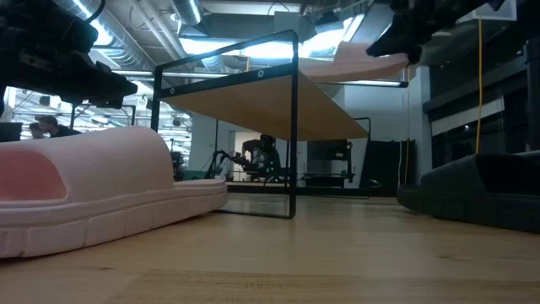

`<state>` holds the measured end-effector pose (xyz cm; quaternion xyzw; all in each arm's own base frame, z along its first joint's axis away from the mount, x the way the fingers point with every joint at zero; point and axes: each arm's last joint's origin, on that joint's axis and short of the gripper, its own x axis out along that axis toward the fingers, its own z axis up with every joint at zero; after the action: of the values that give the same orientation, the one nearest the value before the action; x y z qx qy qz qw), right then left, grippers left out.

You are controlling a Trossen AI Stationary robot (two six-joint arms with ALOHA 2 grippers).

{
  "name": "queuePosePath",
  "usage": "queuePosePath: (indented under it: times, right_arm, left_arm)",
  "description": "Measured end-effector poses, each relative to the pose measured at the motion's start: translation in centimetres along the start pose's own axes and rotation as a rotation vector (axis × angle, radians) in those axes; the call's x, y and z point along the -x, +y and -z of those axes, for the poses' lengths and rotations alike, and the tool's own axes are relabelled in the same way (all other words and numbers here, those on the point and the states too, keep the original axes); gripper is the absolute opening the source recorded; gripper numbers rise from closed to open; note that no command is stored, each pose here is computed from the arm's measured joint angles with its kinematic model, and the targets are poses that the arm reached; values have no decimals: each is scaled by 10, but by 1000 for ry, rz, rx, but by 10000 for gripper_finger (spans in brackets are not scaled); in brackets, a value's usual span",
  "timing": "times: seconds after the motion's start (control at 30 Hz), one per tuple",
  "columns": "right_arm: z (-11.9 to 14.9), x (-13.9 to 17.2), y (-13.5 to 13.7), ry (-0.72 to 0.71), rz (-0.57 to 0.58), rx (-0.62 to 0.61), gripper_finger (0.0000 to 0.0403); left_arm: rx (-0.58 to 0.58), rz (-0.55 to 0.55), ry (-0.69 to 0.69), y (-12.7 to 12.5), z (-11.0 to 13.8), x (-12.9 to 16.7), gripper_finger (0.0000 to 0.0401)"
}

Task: Pick and place slides into the shelf
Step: Put the right pink slide on the shelf

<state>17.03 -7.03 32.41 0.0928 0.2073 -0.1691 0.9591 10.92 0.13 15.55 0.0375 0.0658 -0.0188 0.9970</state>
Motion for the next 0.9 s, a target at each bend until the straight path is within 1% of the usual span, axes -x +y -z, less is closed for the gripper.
queuePosePath:
  times: [0.13, 0.43, 0.9]
  right_arm:
    - [-1, -13, 0, 10, -2, -62, 8]
    - [7, -34, -2, 108, 4, -77, 8]
    - [13, -50, -4, 170, 9, -86, 8]
  left_arm:
    - [0, 0, 0, 0, 0, 0, 0]
    - [0, 0, 0, 0, 0, 0, 0]
    - [0, 0, 0, 0, 0, 0, 0]
